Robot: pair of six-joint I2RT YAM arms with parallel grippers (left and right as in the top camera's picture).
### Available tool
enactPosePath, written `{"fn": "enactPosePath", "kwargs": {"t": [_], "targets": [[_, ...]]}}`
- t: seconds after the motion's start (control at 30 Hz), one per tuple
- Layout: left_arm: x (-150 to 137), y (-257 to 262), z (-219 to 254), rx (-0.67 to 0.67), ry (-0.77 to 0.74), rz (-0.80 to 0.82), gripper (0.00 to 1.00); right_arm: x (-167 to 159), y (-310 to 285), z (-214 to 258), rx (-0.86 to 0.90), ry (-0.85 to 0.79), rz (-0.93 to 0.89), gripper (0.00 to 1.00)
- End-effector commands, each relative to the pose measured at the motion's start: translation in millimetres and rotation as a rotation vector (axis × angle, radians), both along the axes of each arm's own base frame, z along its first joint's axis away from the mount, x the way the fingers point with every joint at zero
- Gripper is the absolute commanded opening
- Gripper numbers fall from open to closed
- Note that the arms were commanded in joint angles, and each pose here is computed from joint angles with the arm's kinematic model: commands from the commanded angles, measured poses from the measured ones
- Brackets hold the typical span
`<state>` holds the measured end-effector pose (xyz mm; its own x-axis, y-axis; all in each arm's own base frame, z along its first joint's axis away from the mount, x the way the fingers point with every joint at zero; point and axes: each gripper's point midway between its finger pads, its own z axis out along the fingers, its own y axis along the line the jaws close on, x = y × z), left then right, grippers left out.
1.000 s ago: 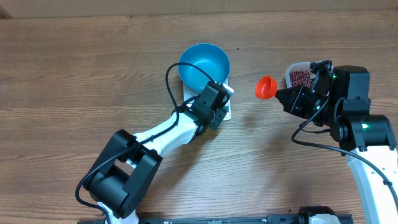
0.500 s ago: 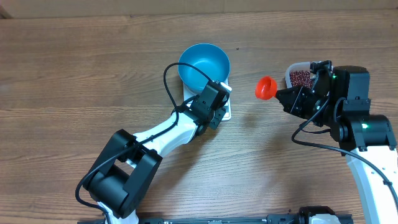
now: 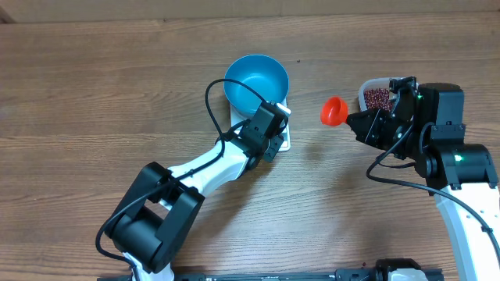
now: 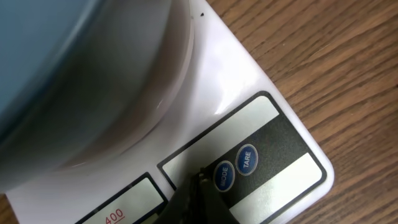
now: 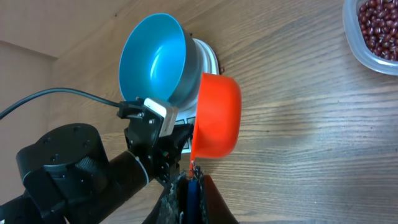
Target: Scoop item into bowl and weigh 150g on scale
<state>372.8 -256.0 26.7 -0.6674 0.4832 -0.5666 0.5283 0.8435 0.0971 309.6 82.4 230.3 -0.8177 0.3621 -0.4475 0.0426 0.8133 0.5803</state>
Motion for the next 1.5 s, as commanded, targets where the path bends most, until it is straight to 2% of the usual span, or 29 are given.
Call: {"fn": "enactPosePath", "kwargs": {"t": [0.0, 0.63, 1.0, 1.27, 1.47], "targets": [[3.9, 7.5, -11.2, 0.019, 0.014, 0.032, 0.04, 2.0, -1.7, 4.9, -0.007, -0.017, -0.001, 0.04], [1.1, 9.6, -18.5, 0.037, 0.036, 0.031, 0.04, 2.0, -1.7, 5.0, -0.007, -0.017, -0.001, 0.04], [5.5, -4.4, 77.5, -0.031, -0.024, 0.009, 0.04, 2.2, -1.7, 5.1, -0.007, -0.018, -0.001, 0.04], [-21.2, -15.4, 136.7, -0.153, -0.015, -0.079, 0.04, 2.1, -1.7, 5.0, -0.007, -0.018, -0.001, 0.04], [-34.7, -4.9, 174.7, -0.211, -0.049, -0.07, 0.04, 2.0, -1.7, 5.0, -0.007, -0.017, -0.001, 0.04]]}}
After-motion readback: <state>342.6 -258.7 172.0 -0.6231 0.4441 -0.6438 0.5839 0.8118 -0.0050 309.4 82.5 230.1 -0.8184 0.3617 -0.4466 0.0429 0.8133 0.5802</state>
